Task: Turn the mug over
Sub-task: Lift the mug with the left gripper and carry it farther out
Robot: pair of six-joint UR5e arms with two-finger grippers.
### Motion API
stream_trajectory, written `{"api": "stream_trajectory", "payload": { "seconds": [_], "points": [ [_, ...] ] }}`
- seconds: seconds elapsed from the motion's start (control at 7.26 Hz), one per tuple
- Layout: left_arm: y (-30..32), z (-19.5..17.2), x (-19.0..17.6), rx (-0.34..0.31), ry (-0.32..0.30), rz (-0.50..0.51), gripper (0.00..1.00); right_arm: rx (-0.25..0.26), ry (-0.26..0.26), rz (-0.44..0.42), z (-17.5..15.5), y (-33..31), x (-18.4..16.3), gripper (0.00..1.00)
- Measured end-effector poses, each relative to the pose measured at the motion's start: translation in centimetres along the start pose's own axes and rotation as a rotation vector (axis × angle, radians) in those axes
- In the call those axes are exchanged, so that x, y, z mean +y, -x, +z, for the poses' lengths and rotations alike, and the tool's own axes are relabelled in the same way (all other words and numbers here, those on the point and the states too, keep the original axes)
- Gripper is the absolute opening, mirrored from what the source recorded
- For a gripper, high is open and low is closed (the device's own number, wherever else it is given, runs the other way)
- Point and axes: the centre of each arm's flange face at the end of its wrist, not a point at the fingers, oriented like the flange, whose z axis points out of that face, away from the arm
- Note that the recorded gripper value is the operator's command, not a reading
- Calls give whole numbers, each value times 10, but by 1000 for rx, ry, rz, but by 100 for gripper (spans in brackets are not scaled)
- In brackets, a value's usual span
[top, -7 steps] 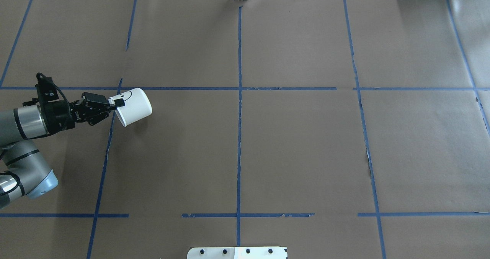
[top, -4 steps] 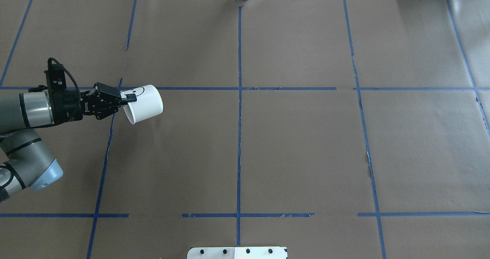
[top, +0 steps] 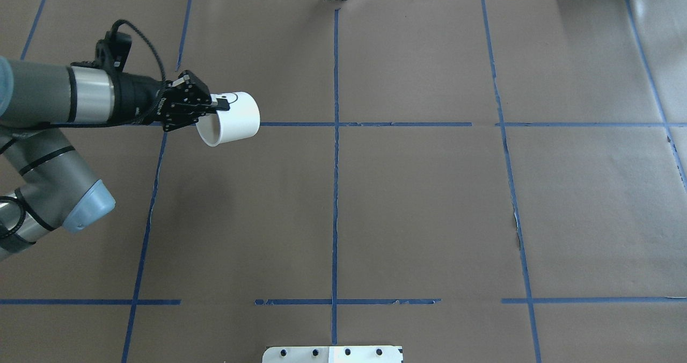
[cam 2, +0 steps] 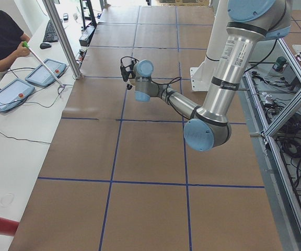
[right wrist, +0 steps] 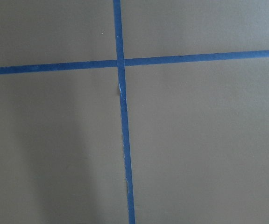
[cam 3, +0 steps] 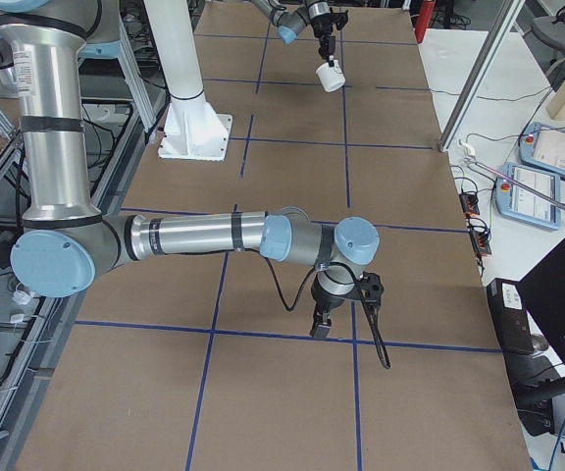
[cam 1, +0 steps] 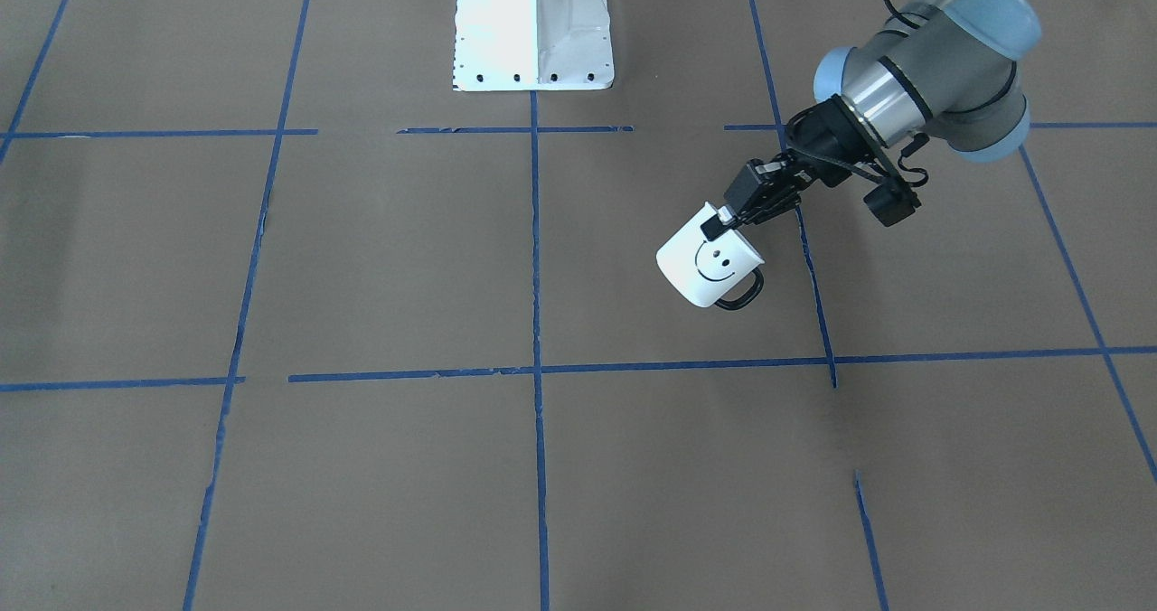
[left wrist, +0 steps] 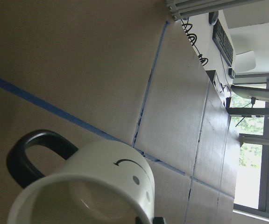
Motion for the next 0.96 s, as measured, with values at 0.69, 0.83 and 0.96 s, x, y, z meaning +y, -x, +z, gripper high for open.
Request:
{"api": "stream_trajectory", "payload": {
  "seconds": [0.69,0.83,0.96],
  "points": [
    [-129,63,28,-340,18,204,0,0,0,0,0,0,0,100],
    [-148,82,46,-418,26,253,0,0,0,0,0,0,0,100],
    [-162,103,69,-490,34,304,0,0,0,0,0,0,0,100]
  ]
}}
